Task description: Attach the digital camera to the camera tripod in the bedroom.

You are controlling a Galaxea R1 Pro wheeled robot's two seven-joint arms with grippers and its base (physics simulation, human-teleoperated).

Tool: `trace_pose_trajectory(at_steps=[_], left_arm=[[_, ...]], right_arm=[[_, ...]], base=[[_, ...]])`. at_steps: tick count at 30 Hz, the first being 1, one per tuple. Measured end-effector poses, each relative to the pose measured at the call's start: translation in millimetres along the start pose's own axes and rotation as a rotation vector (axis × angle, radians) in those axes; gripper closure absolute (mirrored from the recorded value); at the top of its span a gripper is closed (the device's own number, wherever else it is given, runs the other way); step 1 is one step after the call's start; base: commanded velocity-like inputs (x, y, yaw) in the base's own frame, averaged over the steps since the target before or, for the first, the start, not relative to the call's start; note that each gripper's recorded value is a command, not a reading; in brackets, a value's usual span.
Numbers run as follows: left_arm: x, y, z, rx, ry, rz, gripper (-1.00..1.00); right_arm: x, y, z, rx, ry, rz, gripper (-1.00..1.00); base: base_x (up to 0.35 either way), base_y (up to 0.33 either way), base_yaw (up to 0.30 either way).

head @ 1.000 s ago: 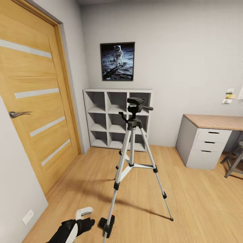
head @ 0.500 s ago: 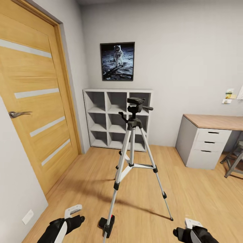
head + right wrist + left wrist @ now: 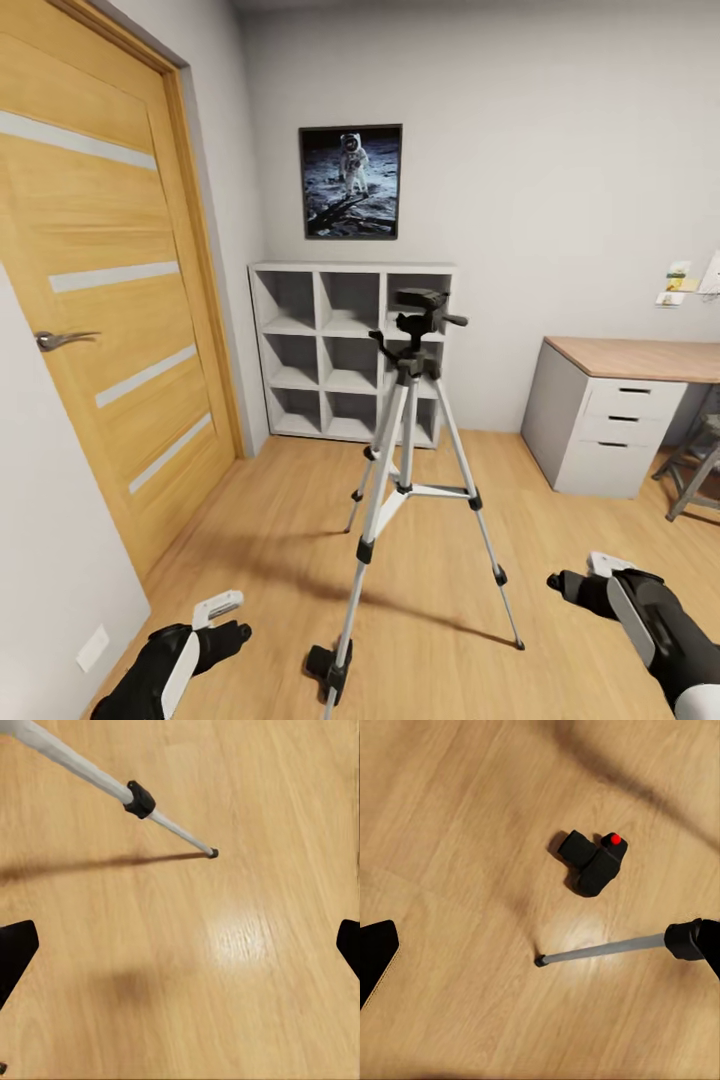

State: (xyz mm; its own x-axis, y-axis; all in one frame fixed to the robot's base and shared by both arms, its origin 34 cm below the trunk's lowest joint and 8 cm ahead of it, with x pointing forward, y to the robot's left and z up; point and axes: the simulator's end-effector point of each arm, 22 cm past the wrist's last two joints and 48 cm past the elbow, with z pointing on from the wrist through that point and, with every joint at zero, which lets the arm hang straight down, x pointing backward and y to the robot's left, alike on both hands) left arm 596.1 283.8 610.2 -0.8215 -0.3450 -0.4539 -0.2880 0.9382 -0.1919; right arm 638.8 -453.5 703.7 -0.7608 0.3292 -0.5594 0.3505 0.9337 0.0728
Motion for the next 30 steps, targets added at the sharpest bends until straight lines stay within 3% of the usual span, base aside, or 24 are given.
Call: trace_pose_trajectory(at_steps=[7, 8, 17, 26, 30], left_arm=[[-1.7, -1.6, 0.0, 0.002, 0.001, 0.001, -1.0], [-2.0, -2.7, 0.0, 0.003, 0.0, 0.001, -1.0], [0.9, -13.1, 0.7, 0.012, 0.004, 0.008, -1.0], [1.6, -15.8, 0.8, 0.016, 0.004, 0.008, -1.0], [1.5, -15.2, 0.8, 0.014, 0.004, 0.006, -1.0]], right_arm=[[-49.2, -4.9, -20.7, 0.029, -0.053, 0.03, -1.0], [-71.5, -4.7, -34.0, 0.048, -0.08, 0.035, -1.0], [-125.5, -6.7, -77.5, 0.057, -0.168, 0.078, -1.0], [-154.2, 1.4, -95.1, 0.035, -0.217, 0.097, -1.0], [-153.4, 23.4, -95.2, 0.003, -0.221, 0.097, -1.0]], base=[[0.0, 0.163, -0.154], [0.0, 0.051, -0.227], [0.0, 0.023, -0.248], [0.0, 0.002, -0.114], [0.0, 0.059, -0.018]])
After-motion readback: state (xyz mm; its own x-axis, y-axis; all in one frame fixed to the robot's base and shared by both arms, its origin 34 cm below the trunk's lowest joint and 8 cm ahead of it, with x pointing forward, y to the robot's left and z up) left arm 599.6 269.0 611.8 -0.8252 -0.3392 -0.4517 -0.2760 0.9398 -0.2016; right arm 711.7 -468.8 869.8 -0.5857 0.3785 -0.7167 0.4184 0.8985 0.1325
